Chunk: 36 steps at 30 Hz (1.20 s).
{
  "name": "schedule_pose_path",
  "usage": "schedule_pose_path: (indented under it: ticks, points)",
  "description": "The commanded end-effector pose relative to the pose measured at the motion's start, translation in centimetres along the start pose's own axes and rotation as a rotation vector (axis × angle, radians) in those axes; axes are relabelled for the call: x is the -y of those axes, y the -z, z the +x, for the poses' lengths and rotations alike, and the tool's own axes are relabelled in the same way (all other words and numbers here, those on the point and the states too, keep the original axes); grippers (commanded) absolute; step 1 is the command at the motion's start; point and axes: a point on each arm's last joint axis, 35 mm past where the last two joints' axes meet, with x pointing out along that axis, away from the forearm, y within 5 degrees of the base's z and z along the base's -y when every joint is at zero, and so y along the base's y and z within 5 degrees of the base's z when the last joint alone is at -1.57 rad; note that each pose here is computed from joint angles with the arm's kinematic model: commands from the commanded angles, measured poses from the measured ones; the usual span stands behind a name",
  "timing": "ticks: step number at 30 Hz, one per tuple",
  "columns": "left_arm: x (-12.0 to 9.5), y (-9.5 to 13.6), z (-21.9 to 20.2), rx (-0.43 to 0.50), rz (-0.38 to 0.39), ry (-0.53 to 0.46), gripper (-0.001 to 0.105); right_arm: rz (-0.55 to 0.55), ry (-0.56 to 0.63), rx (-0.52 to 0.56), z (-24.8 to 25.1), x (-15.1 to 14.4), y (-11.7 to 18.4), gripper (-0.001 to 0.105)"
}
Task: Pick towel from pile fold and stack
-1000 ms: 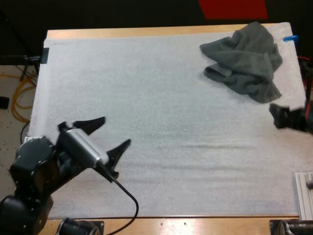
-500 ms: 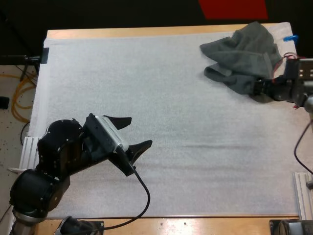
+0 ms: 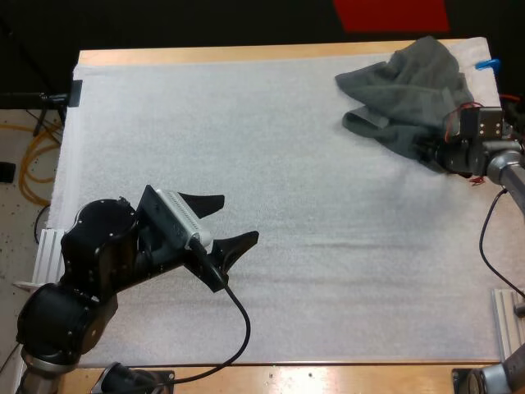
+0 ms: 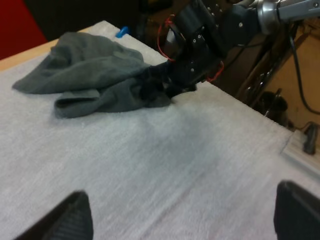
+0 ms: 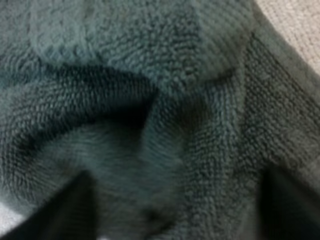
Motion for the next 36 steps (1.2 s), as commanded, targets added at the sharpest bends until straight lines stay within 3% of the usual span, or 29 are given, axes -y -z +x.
schedule_pose_path:
  ticks: [1,3,5,10,16,20,24,28,36]
  points:
    - [0.3,-0.3,-0.2,0.02,0.007,0.016,0.072,0.008,-0.006,0.0,0.3,0.0,-0.1,0.035]
    - [0.3,-0.3,-0.2,0.02,0.007,0.019,0.072,0.008,-0.009,-0.002,0.3,0.0,0.0,0.01]
    - [0.3,-0.3,-0.2,0.019,-0.002,0.02,0.072,0.005,-0.03,0.009,0.0,-0.1,-0.4,0.0]
    - [0.3,-0.3,-0.2,0.019,-0.027,0.02,0.072,-0.088,-0.105,0.102,-3.2,-0.9,-2.2,0.0]
    - [0.3,-0.3,-0.2,0.019,-0.027,0.02,0.072,-0.32,-0.099,0.43,-13.5,-2.4,-6.7,0.0]
    - [0.4,-0.3,-0.2,0.012,-0.027,0.049,0.072,-0.358,-0.087,0.66,-21.4,-3.4,-8.4,0.0]
    - [0.5,-0.3,-0.2,0.002,-0.027,0.084,0.072,-0.34,-0.098,0.768,-26.5,-3.8,-8.0,0.0]
    - [0.7,-0.1,-0.5,0.002,-0.027,0.084,0.072,-0.3,-0.168,0.731,-29.0,-4.1,-6.3,0.0]
    - [2.1,0.5,-3.0,0.055,0.008,0.096,0.072,-0.255,-0.267,0.414,-29.2,-4.1,-2.2,0.0]
